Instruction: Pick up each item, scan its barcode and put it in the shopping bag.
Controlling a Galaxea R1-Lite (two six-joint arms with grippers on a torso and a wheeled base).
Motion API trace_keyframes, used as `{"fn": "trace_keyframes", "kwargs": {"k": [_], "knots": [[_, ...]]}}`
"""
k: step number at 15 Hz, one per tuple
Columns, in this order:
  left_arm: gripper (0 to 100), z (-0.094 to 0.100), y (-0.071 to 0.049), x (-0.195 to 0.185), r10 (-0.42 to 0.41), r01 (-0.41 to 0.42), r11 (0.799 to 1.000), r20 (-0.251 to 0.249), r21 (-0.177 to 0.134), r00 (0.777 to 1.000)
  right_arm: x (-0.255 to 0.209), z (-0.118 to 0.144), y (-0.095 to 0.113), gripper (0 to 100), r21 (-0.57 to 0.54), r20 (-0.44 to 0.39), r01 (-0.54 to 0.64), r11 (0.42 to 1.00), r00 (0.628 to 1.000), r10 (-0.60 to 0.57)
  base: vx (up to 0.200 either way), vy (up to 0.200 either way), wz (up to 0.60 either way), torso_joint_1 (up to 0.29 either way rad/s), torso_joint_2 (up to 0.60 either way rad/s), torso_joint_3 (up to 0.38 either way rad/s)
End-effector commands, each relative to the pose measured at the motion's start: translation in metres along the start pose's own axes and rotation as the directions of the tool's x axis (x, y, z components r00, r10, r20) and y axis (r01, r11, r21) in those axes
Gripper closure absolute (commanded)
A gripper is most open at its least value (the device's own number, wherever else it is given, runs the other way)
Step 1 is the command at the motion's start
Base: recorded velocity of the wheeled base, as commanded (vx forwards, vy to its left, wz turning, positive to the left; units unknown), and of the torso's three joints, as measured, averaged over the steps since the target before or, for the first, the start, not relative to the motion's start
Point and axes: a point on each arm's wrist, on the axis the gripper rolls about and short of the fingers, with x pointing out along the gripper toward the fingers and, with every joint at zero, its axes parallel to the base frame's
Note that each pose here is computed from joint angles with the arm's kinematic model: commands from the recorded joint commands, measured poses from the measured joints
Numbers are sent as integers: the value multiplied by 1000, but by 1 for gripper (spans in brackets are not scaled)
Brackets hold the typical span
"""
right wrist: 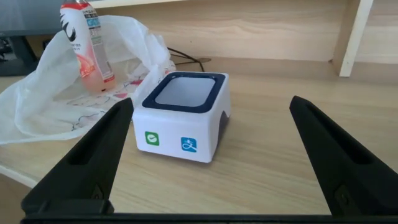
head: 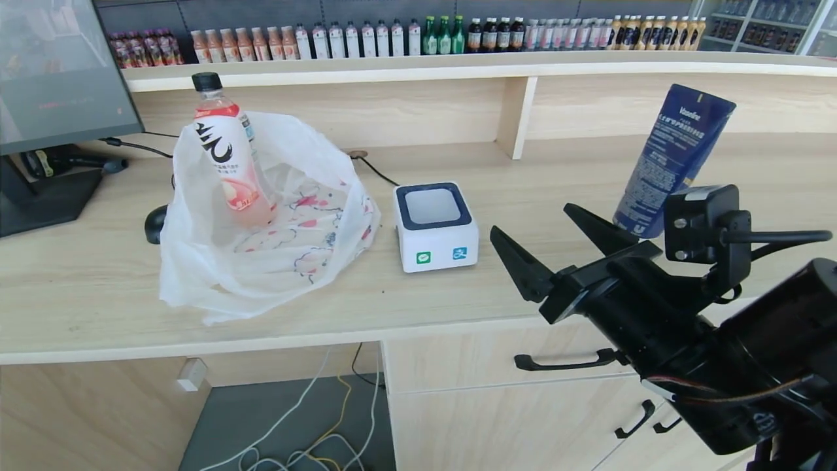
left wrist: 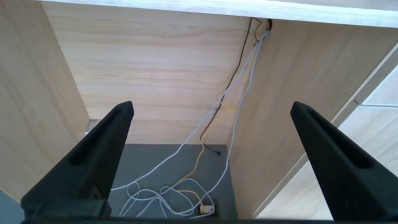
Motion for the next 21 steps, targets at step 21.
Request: {"fn": "trace_keyframes", "kwargs": {"k": [21], "knots": [[0,0,0,0,0,0,1000,0,9,1000,-1,-5,3,0,2,-23,43,999,999,-43,0,-76,0,1,0,1]]}}
